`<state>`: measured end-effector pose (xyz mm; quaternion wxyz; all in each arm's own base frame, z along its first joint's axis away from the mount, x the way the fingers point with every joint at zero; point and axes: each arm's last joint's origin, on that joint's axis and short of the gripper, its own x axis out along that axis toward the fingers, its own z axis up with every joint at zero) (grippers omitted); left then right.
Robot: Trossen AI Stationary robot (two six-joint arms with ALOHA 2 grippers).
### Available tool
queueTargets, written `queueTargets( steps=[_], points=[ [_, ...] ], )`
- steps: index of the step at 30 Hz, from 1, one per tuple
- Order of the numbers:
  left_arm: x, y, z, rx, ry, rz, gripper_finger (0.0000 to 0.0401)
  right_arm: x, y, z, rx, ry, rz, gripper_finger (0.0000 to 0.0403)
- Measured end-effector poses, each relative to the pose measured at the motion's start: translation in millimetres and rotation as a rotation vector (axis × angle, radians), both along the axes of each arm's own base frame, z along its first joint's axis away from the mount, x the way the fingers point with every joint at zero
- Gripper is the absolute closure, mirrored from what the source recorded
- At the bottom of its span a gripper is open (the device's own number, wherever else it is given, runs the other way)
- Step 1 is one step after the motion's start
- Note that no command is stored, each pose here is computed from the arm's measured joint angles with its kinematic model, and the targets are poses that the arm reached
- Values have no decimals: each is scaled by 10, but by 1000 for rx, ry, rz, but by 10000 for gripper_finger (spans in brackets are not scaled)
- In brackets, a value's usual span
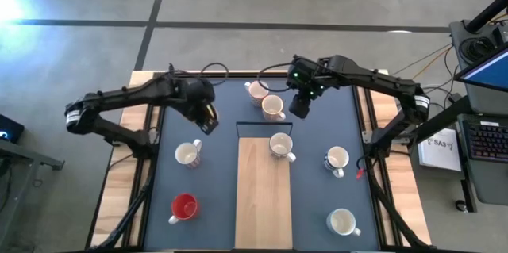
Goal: Place coffee mugs
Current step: Put the yellow mug on the shelf
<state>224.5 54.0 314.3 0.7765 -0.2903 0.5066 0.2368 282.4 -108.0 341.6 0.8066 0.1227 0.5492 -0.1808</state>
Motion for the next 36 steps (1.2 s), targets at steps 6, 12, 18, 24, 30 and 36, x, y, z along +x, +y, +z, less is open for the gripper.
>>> queueTargets(
  steps=[6,12,18,24,30,36],
  points=[
    [227,-363,209,-34,-45,-75,396,-106,40,-107,-4,18,27,271],
    [429,-619,223,-57,58,-121,393,-369,116,-129,-62,-16,-80,286],
    [577,-710,347,-21,81,-246,392,-650,226,-258,-31,-123,-238,291],
    [714,-797,259,-25,143,-339,393,-794,286,-430,-19,-257,-348,290],
    [837,-1015,94,-42,196,-399,393,-863,311,-584,1,-272,-392,291],
    [974,-1178,-42,-57,225,-392,393,-892,321,-696,-1,-233,-380,291]
  ],
)
